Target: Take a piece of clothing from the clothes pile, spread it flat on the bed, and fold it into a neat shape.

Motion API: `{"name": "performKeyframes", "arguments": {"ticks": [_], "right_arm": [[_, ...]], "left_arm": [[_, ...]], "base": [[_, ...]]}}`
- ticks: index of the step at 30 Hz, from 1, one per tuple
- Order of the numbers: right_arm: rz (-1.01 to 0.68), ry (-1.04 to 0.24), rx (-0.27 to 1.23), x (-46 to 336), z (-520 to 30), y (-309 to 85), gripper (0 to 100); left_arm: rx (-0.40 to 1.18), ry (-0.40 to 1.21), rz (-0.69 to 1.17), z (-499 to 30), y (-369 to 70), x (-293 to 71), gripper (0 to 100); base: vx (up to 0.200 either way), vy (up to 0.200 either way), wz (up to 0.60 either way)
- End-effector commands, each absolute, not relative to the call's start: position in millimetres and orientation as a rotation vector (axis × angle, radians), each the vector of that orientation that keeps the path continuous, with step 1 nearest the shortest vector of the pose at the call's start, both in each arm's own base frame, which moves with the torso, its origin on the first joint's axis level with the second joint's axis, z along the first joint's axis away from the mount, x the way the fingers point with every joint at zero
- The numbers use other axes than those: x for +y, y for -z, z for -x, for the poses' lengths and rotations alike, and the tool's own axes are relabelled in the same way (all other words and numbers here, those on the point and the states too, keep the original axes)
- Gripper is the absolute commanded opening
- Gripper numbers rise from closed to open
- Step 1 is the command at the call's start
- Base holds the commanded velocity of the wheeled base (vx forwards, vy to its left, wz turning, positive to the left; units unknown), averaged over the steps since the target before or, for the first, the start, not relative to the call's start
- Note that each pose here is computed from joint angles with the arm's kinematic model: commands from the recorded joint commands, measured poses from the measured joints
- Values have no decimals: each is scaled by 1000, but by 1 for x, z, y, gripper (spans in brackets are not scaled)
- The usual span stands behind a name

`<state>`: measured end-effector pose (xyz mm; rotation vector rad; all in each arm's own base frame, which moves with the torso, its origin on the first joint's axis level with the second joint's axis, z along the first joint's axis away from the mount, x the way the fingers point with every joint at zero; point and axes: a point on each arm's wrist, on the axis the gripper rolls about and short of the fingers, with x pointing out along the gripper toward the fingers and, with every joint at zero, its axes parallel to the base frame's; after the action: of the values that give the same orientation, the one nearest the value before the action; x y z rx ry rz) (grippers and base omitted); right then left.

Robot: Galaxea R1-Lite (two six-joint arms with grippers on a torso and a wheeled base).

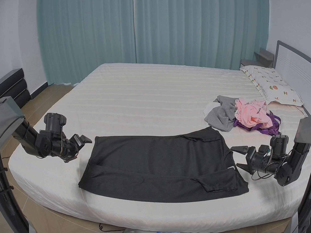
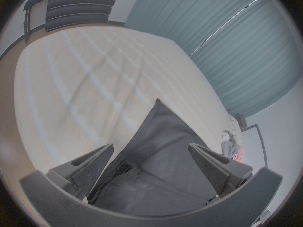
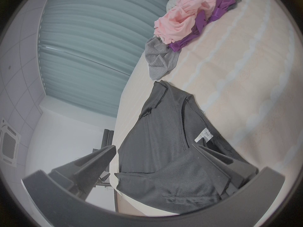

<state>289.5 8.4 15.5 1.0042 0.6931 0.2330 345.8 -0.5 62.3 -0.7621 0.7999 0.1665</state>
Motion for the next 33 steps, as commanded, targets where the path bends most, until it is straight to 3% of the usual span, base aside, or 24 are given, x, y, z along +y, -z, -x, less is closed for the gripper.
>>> {"name": "performKeyframes", "arguments": {"ticks": [1,12,33], "right_arm": [[-1060,-219,705,8,-289,-14,100],[-1070,-192,731,7,-291,5,100],[-1061,-203,750,13,-288,11,100]], "left_arm": [[740,-137,763,-385,-63,-1,100],[727,-37,773,-470,-16,-8,100],[670,-36,771,-496,9,-5,100]], "base": [[0,0,0],[0,0,0],[0,0,0]]}}
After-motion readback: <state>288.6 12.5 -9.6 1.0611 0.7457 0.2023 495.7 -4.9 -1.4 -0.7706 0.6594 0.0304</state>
